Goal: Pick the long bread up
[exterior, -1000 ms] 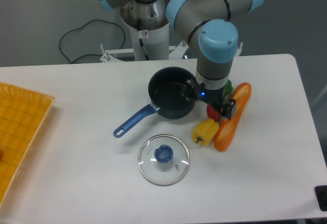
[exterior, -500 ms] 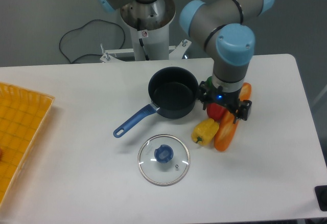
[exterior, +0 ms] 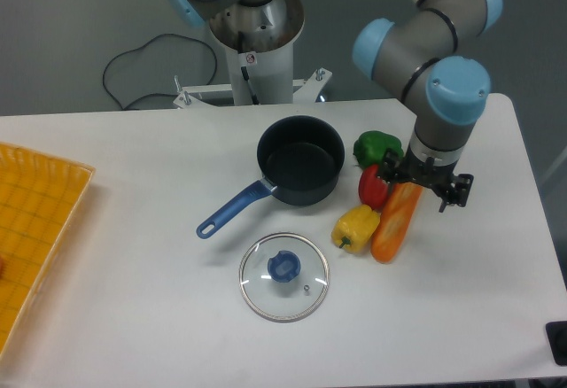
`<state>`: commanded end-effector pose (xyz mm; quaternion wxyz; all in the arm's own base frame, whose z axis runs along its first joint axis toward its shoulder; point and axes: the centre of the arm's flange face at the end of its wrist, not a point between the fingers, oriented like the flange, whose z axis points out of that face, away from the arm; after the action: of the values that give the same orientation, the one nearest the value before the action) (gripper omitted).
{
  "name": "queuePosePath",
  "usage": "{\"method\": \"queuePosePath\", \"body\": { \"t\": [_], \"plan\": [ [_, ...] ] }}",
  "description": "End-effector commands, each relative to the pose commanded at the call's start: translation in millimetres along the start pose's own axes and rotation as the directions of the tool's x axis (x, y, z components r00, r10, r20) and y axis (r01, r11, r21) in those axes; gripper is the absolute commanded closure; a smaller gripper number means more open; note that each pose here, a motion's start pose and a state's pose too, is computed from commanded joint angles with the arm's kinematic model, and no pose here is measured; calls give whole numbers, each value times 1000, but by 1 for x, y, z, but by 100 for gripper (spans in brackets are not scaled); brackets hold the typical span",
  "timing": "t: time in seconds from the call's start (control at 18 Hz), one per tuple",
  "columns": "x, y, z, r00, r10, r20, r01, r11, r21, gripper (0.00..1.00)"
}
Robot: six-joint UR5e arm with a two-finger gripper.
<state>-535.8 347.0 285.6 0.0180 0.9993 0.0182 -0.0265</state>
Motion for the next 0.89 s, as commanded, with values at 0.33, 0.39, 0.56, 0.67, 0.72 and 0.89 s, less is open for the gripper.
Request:
{"method": "queuePosePath", "body": {
  "t": [0.33, 0.39, 0.56, 0.67, 0.72, 0.89],
  "plan": [
    [-2, 0, 13, 999, 32, -35, -31, 999, 37, 0],
    [-4, -3, 16, 999, 31, -35, -29, 998, 51, 0],
    [-4, -6, 15, 999, 29, -31, -27, 997, 73, 0],
    [-5, -8, 11, 999, 35, -25, -33, 996, 84, 0],
    [-7, -9, 4, 1000, 27, -14, -25, 996, 89, 0],
    [-1, -12, -10, 999, 35, 3, -35, 994, 101, 0]
  ]
}}
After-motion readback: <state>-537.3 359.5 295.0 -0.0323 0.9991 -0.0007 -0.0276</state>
